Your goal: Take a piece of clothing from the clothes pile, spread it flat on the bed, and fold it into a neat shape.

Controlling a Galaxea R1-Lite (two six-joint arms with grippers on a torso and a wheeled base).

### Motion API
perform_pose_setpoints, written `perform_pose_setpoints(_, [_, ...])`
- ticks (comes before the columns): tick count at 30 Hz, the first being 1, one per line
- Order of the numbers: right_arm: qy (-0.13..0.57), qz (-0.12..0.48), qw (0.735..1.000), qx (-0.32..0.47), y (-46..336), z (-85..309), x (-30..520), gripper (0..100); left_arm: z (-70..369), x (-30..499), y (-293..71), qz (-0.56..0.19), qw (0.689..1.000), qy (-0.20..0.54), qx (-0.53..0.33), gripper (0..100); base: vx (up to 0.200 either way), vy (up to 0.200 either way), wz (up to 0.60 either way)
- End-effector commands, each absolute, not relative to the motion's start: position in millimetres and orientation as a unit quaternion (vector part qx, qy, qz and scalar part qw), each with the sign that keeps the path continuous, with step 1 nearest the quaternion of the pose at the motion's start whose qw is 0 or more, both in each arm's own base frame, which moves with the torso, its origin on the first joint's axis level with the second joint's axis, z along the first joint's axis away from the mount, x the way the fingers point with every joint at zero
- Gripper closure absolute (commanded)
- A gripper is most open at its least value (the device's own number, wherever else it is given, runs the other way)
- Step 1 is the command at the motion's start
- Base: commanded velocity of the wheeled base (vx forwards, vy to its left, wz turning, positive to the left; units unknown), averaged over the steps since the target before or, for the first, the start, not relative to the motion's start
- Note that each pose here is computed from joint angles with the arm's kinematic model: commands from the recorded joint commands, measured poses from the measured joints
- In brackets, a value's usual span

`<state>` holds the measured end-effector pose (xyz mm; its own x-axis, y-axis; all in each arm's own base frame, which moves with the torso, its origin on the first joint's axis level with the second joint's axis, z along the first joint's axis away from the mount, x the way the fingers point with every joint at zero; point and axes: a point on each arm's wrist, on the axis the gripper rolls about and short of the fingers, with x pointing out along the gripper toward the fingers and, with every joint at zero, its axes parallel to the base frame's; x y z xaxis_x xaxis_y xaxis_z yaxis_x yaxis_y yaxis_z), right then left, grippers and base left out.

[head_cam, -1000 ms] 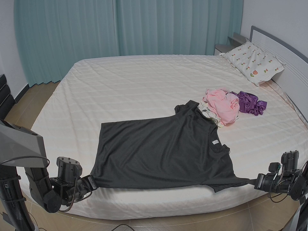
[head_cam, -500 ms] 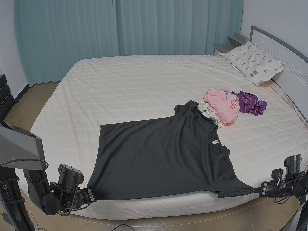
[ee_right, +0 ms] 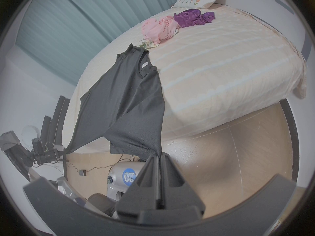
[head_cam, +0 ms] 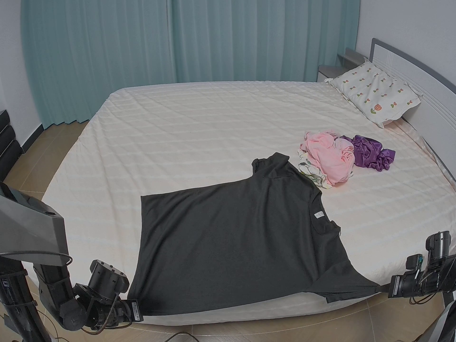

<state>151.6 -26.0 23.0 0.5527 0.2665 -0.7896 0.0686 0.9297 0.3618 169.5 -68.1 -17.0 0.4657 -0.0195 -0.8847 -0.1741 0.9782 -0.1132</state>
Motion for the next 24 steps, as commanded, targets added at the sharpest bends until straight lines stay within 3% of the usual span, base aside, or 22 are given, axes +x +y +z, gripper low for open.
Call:
perform_pose_setpoints(1, [0.459, 0.060, 0.869, 0.173, -24.8, 27.7, 145.9, 100, -10.7, 164.7, -67.0, 0.043, 0.855, 0.508, -0.092, 100, 0.000, 0.000, 0.00])
perform_pose_setpoints(11, [0.376, 0.079, 0.900, 0.206, -27.8, 57.2, 174.1, 100, 19.6, 196.5, -71.7, 0.032, 0.895, 0.421, -0.146, 100, 0.000, 0.000, 0.00])
perform_pose_setpoints(24, [0.333, 0.112, 0.911, 0.216, -19.0, 76.3, 226.6, 100, 44.8, 249.0, -65.3, 0.069, 0.887, 0.410, -0.199, 100, 0.000, 0.000, 0.00])
